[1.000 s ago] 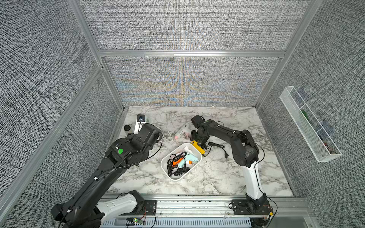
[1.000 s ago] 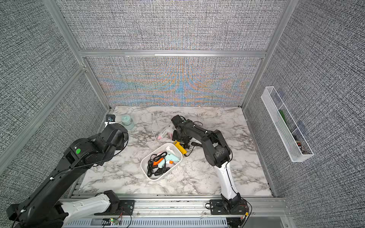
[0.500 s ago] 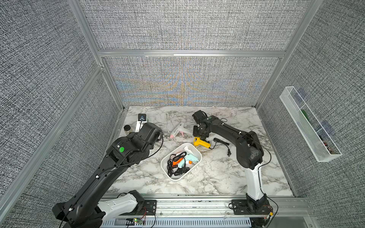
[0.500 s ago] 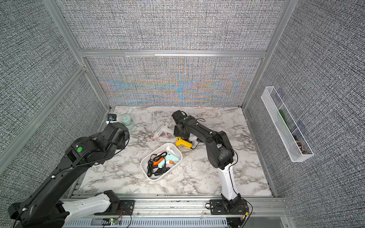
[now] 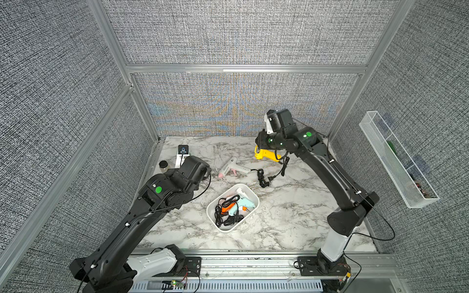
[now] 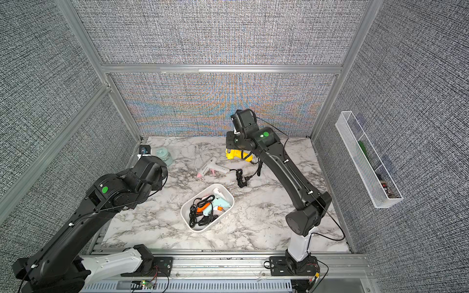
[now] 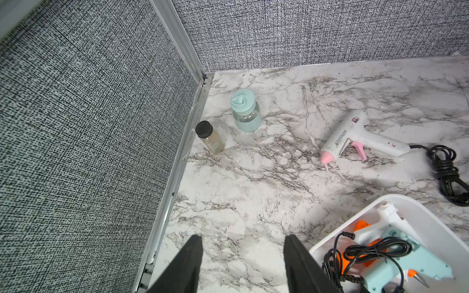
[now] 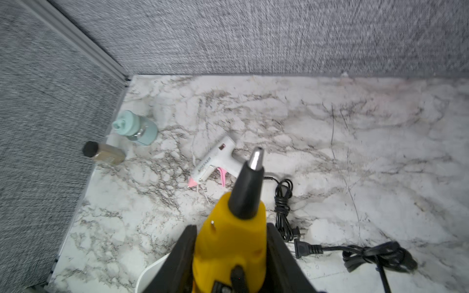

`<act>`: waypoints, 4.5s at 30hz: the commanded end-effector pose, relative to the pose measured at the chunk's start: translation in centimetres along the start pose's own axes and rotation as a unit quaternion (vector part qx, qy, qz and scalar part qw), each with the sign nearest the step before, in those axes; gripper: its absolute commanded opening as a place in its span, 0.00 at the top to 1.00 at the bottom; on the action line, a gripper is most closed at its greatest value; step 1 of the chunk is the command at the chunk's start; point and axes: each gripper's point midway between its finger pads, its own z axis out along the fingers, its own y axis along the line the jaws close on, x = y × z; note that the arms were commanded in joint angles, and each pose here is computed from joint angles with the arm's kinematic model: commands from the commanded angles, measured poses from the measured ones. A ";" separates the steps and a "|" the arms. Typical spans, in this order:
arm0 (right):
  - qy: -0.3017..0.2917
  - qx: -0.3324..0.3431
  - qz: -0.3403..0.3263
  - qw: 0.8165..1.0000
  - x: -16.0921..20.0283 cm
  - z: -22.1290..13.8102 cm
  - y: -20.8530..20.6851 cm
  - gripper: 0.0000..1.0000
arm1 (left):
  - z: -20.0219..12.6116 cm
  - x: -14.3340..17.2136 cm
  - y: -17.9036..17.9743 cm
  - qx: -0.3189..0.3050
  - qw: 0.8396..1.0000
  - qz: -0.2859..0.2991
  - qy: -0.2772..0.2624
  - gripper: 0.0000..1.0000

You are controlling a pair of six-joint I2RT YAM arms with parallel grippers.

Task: Put the hot melt glue gun into the storage box
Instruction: Pick up the hot melt adhesive gun from the center of the board, then place the hot melt adhesive gun in the storage box, then pick up the hot melt adhesive gun from the storage box.

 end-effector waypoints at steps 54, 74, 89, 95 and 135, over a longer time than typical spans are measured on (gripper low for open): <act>-0.028 -0.347 -0.681 0.644 26.8 -8.5 19.1 1.00 | 2.6 -2.8 -4.6 0.366 0.872 -0.294 0.140 0.27; 0.103 -0.224 -0.764 0.596 33.8 4.5 13.0 1.00 | 4.0 0.7 -3.2 0.323 0.886 -0.289 0.163 0.27; 0.116 -0.174 -0.797 0.566 35.3 8.6 10.9 0.77 | 5.2 2.5 -4.8 0.350 0.872 -0.276 0.204 0.27; 0.109 -0.159 -0.783 0.591 34.3 8.6 11.2 0.29 | 5.1 2.7 -4.6 0.345 0.875 -0.270 0.207 0.26; -0.054 0.081 0.188 0.977 14.4 -6.8 -13.3 0.01 | 6.3 14.2 -21.0 0.131 0.930 0.184 0.291 0.26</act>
